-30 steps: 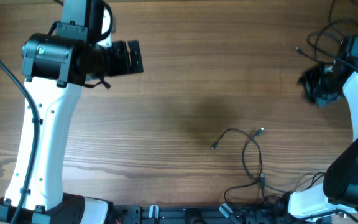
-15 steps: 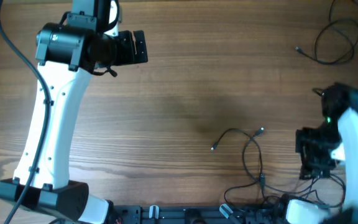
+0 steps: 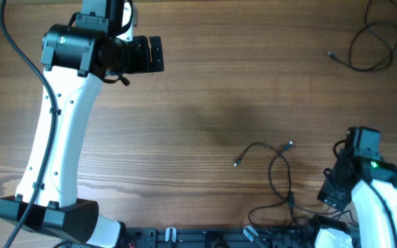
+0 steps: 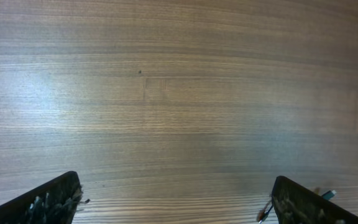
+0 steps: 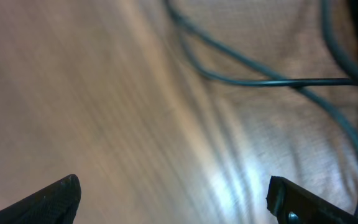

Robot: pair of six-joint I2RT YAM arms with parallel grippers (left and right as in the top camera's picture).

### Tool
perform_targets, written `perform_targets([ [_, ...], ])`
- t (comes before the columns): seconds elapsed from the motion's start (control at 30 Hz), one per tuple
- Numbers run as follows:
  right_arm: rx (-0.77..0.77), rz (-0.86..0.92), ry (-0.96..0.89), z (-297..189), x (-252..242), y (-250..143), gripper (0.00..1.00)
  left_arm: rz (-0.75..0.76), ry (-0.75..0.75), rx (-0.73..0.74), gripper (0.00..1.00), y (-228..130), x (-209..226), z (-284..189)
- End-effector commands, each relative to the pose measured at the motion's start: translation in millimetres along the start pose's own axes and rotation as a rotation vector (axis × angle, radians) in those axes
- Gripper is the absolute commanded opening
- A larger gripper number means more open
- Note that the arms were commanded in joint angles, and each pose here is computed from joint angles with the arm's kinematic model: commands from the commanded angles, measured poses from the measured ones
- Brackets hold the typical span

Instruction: Untangle cables

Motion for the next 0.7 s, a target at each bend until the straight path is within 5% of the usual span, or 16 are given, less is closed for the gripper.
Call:
perform_targets([
  [0.0, -0.097, 0.12, -0.122, 23.8, -1.5, -0.7, 0.98, 0.03, -0.011, 0.004, 1.0, 0.7, -1.4, 3.2],
  [0.67, -0.451, 0.134, -0.095, -3.9, -6.0, 33.0, 0.95, 0.059, -0.012, 0.0, 1.0, 1.4, -1.6, 3.3],
])
Point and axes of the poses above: each gripper's point midway between its finger pads, its own z axis out along the fingers, its own x axis along the line the jaws close on, y = z × x, the point moved 9 cm from there along -z, back along the fingers, and after that the axes turned 3 degrees about z, right-handed, at the moved point
